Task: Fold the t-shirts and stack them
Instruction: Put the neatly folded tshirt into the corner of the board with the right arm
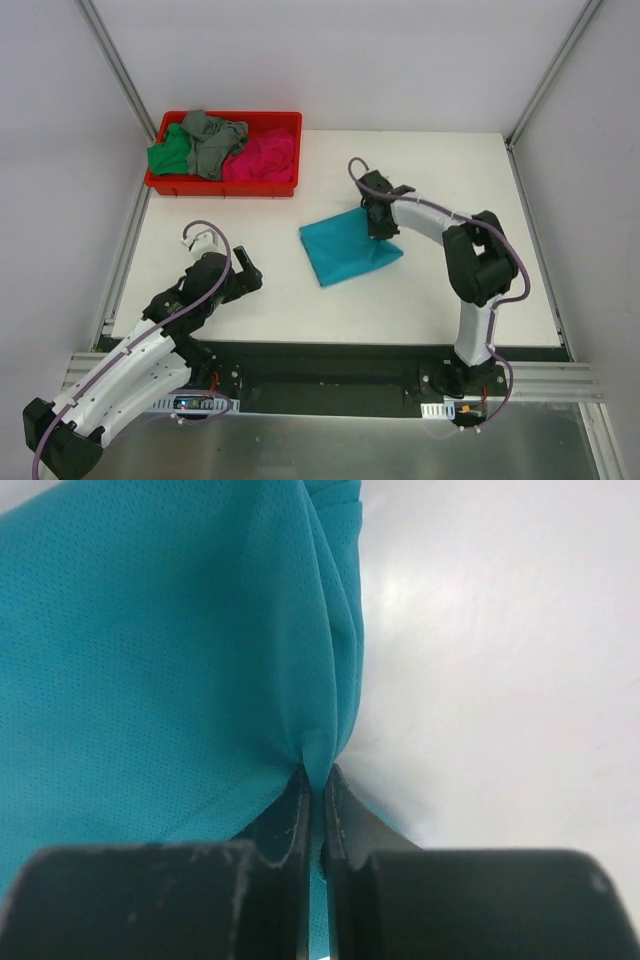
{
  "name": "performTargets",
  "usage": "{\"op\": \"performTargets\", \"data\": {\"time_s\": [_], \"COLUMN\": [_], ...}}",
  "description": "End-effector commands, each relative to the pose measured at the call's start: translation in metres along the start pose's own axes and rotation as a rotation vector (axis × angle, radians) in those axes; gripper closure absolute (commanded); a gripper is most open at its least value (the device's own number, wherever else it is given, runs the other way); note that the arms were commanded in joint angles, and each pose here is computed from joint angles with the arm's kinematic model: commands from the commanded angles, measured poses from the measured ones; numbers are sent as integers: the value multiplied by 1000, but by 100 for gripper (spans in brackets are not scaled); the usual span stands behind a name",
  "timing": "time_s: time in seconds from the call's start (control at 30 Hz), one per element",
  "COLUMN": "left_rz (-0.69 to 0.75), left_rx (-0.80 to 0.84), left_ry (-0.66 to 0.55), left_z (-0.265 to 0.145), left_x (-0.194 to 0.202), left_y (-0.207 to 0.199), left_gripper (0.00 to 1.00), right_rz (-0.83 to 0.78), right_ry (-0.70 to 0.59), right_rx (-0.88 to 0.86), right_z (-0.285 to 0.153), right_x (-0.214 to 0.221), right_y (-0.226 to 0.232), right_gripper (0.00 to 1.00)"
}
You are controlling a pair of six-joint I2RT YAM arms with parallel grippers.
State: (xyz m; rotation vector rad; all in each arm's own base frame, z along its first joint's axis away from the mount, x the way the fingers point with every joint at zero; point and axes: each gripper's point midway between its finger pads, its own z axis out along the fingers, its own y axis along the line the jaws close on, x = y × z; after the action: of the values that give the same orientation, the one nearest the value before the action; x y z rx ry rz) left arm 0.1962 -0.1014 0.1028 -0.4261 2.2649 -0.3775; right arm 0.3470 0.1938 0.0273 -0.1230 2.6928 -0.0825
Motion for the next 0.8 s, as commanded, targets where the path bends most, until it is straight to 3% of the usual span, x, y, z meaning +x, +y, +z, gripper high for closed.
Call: {"op": "performTargets", "data": {"time_s": [0.0,0.23,0.5,0.63,0.77], "left_rz": [-36,-39,-31,-19,-20], "left_rx": [-55,-46,-144,-179,-226], "left_ry": [-46,-61,-175,-231,-262], "left_z": [0,-6,-8,-12,-11], "left_x": [-8,-24,-56,-72,-79], "left_y": [10,-1,6,7,12], "left_gripper": [1,1,1,1,1], "right_rz": [-81,34,25,168,-18], "right_ry": [6,21,-112,-205,-231], "right_rx": [151,213,290,240,411], "right_z": [7,45,70,65,56], "right_x": [-52,-132,-207,-223,-235], "right_y": [-70,-167,-270,-309,-346], "right_gripper": [99,99,99,98,96]}}
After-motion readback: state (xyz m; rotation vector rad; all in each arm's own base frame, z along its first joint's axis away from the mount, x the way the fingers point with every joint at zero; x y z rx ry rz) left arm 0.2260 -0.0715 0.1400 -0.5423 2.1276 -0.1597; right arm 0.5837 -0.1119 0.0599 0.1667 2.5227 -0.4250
